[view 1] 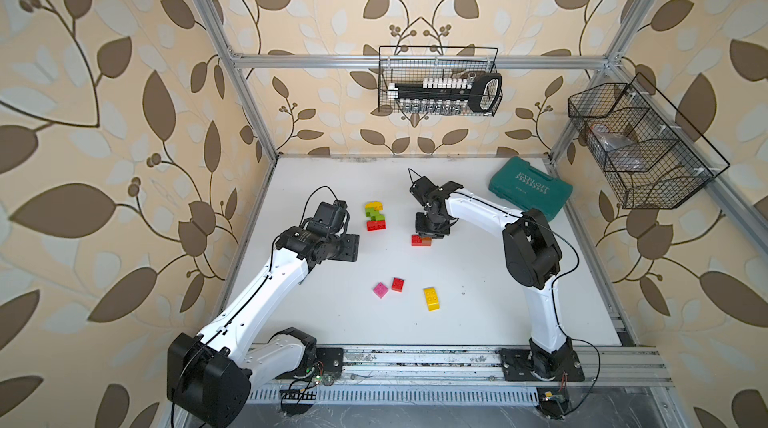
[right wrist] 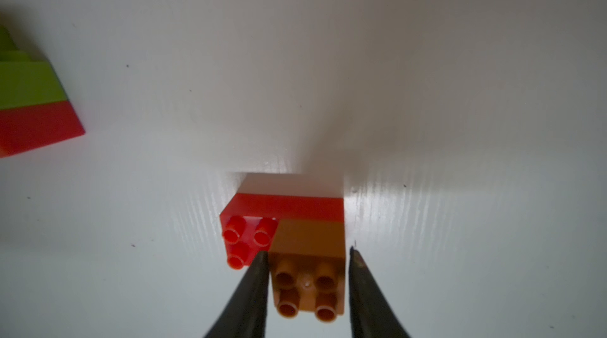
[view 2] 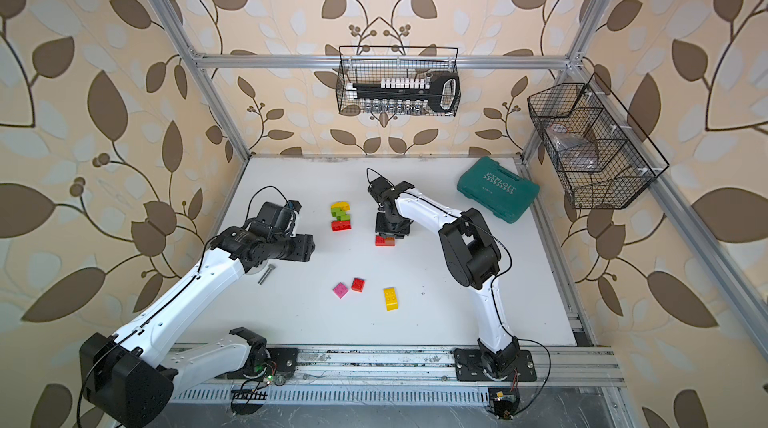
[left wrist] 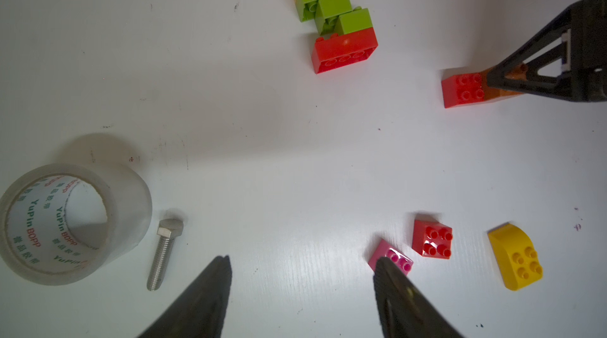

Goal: Assemble the letter s with lego
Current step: Assemble the lego brick with the lego brick, then move the lego brick at the center of the board.

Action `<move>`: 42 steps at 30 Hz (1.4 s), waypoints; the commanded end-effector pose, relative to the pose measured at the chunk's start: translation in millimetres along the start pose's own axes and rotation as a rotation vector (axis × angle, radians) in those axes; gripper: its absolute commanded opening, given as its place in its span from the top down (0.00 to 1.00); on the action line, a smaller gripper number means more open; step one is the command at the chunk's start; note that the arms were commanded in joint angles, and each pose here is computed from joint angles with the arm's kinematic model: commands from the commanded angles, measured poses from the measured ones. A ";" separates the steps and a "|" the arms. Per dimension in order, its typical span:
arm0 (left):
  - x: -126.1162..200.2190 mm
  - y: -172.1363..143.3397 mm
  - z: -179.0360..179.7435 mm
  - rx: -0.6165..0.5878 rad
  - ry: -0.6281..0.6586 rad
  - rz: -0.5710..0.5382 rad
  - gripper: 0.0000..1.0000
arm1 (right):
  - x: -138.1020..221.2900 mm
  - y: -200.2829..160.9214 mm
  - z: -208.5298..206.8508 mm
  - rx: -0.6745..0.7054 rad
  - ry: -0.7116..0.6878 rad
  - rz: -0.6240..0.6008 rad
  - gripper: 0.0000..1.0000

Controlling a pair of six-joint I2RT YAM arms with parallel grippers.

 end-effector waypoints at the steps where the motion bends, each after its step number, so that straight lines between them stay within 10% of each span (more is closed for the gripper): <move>1: 5.1 2.3 3.1 0.013 0.009 -0.038 0.27 | -0.7 -5.0 -2.5 0.007 -0.022 0.031 0.52; 15: -7.4 -14.6 -73.8 -0.115 -0.167 0.098 0.31 | 138.0 -33.0 -65.4 -0.003 0.051 -0.211 0.38; 30: -92.0 -62.6 -157.9 -0.142 -0.018 0.366 0.39 | 129.9 -90.1 -148.4 -0.080 0.034 -0.150 0.38; 42: -109.5 -77.9 -159.9 -0.096 0.071 0.412 0.43 | 123.6 -96.4 -157.1 -0.085 0.051 -0.133 0.38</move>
Point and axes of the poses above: each gripper's point midway between its finger pads, its own x axis back along the fingers, its own z axis along the line the jaws close on, y = z × x, the point moved 8 cm from there along x, back along the fingers, and after that the axes turned 5 degrees about x, right-handed, at the moved point
